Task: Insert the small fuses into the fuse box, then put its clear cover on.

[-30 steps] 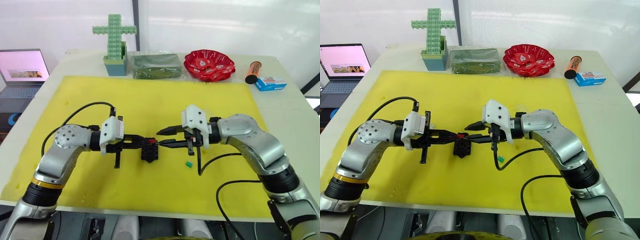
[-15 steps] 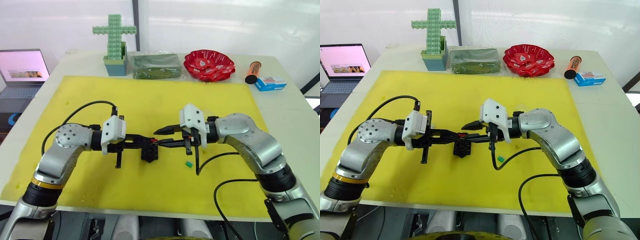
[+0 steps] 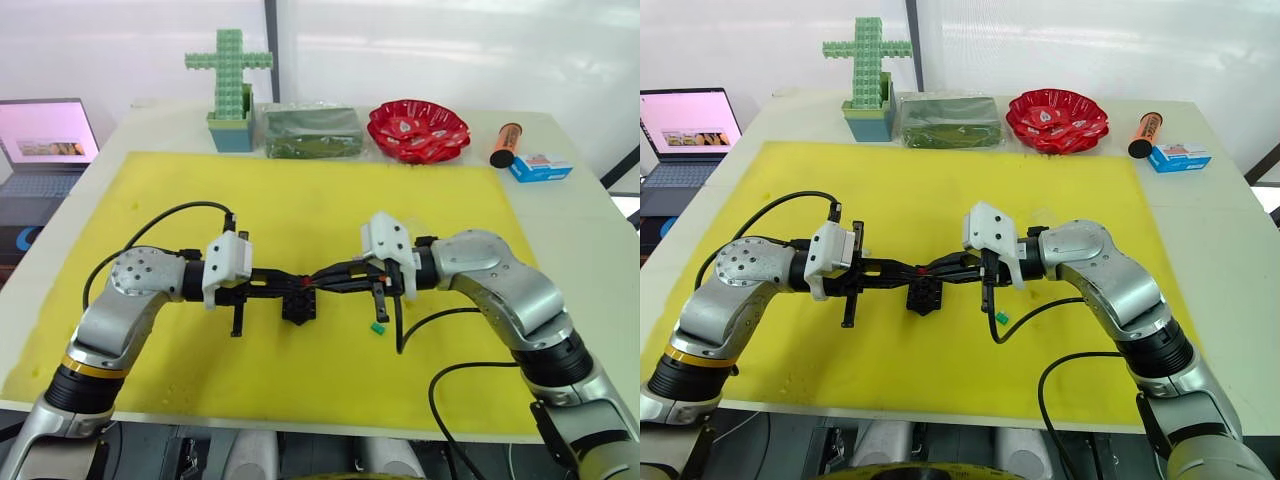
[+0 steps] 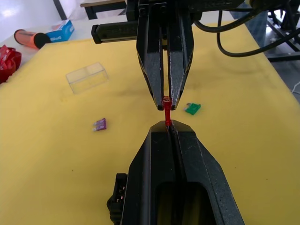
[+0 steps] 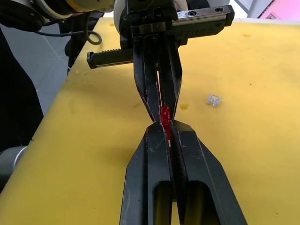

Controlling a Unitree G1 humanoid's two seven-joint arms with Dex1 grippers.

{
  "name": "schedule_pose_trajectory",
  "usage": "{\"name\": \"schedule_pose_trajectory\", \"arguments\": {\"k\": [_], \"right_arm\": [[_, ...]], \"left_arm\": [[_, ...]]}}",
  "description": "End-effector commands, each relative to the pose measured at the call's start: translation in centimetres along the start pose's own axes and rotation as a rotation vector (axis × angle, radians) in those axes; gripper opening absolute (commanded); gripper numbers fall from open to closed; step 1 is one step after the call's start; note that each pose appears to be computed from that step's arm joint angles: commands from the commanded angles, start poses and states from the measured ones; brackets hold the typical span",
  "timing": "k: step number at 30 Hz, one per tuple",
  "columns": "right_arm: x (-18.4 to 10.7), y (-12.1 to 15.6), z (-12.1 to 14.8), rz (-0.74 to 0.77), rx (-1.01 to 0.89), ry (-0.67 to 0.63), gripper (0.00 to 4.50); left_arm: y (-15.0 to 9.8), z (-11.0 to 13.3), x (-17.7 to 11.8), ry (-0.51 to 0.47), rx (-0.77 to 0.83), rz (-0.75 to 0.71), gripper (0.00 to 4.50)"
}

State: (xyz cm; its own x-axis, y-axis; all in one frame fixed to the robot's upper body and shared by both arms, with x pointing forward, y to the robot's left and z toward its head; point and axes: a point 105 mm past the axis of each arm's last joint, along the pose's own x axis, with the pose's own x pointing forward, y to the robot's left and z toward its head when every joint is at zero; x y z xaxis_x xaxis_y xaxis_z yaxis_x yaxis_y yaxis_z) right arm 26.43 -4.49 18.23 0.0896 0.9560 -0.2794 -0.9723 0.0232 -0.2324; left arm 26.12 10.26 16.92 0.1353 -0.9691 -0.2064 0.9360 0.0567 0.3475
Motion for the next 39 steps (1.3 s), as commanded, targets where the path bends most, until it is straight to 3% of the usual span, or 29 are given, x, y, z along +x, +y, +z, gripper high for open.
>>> {"name": "schedule_pose_trajectory", "arguments": {"k": [1, 6, 15, 19, 24, 29, 39], "right_arm": [[-0.2, 0.0, 1.0, 0.002, -0.030, -0.007, 0.01], [0.1, -0.2, 1.7, -0.010, -0.024, 0.086, 0.00], [1.2, 1.0, 1.8, 0.029, 0.011, 0.215, 0.00], [2.0, 0.4, 1.5, 0.002, 0.002, 0.244, 0.00], [2.4, -0.1, 1.3, -0.026, 0.009, 0.265, 0.00], [2.9, 0.1, 1.0, -0.023, 0.007, 0.284, 0.00], [3.9, 0.7, 0.1, -0.016, 0.021, 0.304, 0.00]], "left_arm": [[0.1, 0.3, -0.2, 0.016, 0.020, 0.033, 0.00], [-0.9, -1.7, -1.9, 0.047, -0.112, 0.131, 1.24], [-4.9, -3.6, -3.4, 0.019, -0.235, 0.343, 4.48], [-5.6, -4.2, -3.2, -0.010, -0.269, 0.428, 4.48], [-5.0, -4.0, -2.4, -0.065, -0.165, 0.521, 4.48], [-5.5, -3.7, -1.4, -0.077, -0.194, 0.469, 4.48], [-4.6, -1.8, 0.0, -0.100, -0.143, 0.519, 4.48]]}}
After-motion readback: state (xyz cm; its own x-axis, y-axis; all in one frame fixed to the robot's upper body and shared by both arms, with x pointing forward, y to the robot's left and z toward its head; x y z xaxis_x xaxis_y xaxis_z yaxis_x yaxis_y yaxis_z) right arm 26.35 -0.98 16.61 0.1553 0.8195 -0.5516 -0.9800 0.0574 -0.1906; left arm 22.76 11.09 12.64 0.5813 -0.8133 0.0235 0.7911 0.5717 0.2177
